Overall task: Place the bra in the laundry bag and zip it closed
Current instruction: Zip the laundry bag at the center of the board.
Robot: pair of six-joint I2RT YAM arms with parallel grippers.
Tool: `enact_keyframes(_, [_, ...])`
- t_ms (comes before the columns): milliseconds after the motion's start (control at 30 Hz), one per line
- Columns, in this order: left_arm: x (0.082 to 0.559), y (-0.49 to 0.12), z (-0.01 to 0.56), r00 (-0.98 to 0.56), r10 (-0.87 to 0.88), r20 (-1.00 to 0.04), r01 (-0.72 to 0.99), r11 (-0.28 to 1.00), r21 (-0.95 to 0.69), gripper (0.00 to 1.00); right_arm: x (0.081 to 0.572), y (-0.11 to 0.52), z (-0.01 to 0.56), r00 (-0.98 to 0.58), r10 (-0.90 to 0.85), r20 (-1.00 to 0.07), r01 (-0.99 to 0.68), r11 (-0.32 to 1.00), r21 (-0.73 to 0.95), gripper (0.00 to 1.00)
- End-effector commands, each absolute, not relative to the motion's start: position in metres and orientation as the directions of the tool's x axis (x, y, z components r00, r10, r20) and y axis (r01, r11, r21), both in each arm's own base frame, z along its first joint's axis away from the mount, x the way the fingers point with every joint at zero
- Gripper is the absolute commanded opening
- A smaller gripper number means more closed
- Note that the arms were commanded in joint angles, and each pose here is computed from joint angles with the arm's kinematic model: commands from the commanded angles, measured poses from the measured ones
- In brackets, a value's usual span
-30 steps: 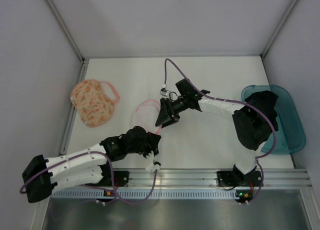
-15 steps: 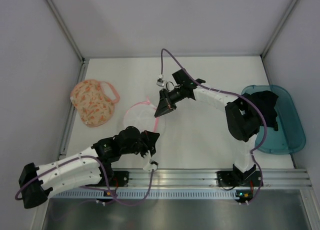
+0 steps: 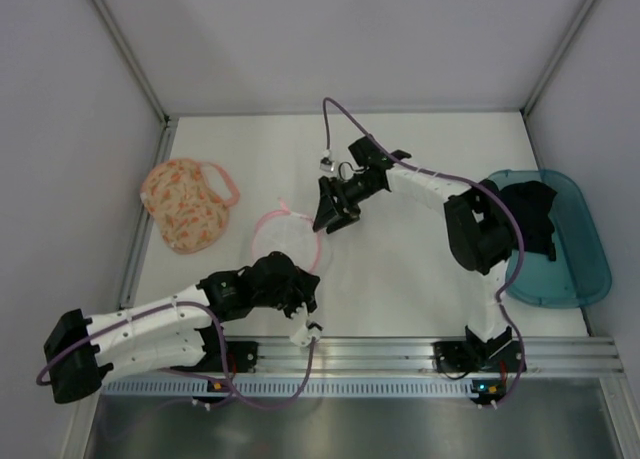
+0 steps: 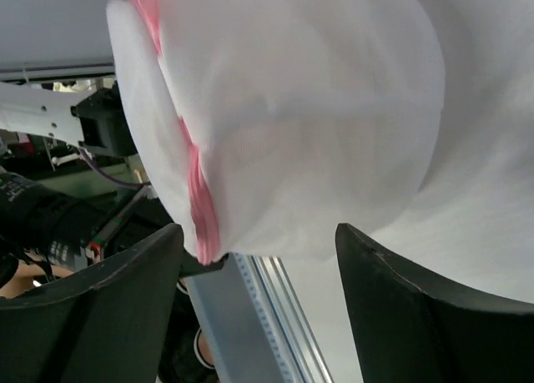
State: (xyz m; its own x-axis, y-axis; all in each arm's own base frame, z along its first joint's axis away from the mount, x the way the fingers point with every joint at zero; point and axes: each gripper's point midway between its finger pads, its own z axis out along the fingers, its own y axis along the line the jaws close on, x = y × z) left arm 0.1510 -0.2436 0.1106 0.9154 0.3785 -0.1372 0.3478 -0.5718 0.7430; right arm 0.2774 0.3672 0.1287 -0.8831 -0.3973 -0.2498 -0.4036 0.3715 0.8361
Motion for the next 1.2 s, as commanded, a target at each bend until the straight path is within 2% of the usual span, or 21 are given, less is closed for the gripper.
enact_keyframes(0, [0.166, -0.262, 0.142, 0.886, 0.429, -0.178, 0.389, -0.474, 0.79, 0.0, 0.268, 0.342, 0.162, -0.871, -0.373, -0.321, -0.456, 0.37, 0.809, 0.75])
enact_keyframes(167, [0.175, -0.272, 0.149, 0.881, 0.438, -0.176, 0.379, -0.432, 0.819, 0.0, 0.24, 0.329, 0.168, -0.892, -0.368, -0.261, -0.392, 0.348, 0.851, 0.73])
enact_keyframes(300, [0.179, -0.279, 0.151, 0.887, 0.432, -0.163, 0.361, -0.429, 0.828, 0.0, 0.232, 0.341, 0.175, -0.88, -0.372, -0.296, -0.417, 0.303, 0.857, 0.72])
enact_keyframes(500, [0.19, -0.286, 0.161, 0.879, 0.454, -0.146, 0.345, -0.395, 0.851, 0.0, 0.216, 0.363, 0.166, -0.881, -0.404, -0.246, -0.376, 0.283, 0.882, 0.66])
enact_keyframes(600, [0.191, -0.286, 0.163, 0.876, 0.46, -0.148, 0.349, -0.39, 0.852, 0.0, 0.209, 0.367, 0.159, -0.877, -0.423, -0.226, -0.364, 0.283, 0.887, 0.5])
enact_keyframes(633, [0.188, -0.284, 0.159, 0.877, 0.456, -0.152, 0.352, -0.393, 0.849, 0.0, 0.209, 0.368, 0.158, -0.877, -0.425, -0.226, -0.365, 0.282, 0.887, 0.38])
enact_keyframes(700, [0.184, -0.281, 0.16, 0.882, 0.445, -0.154, 0.346, -0.392, 0.853, 0.0, 0.214, 0.369, 0.16, -0.87, -0.429, -0.243, -0.382, 0.276, 0.882, 0.24])
enact_keyframes(733, [0.179, -0.278, 0.156, 0.89, 0.43, -0.152, 0.341, -0.408, 0.847, 0.0, 0.215, 0.368, 0.161, -0.872, -0.429, -0.237, -0.378, 0.281, 0.882, 0.12])
enact_keyframes(800, [0.176, -0.274, 0.153, 0.896, 0.42, -0.143, 0.331, -0.417, 0.847, 0.0, 0.226, 0.369, 0.166, -0.873, -0.416, -0.255, -0.388, 0.276, 0.879, 0.0])
enact_keyframes(933, [0.165, -0.266, 0.143, 0.907, 0.399, -0.137, 0.321, -0.441, 0.839, 0.0, 0.249, 0.365, 0.171, -0.882, -0.375, -0.285, -0.405, 0.294, 0.866, 0.0])
enact_keyframes(1167, [0.142, -0.256, 0.138, 0.904, 0.377, -0.2, 0.373, -0.472, 0.799, 0.0, 0.297, 0.356, 0.161, -0.89, -0.33, -0.315, -0.422, 0.334, 0.842, 0.0])
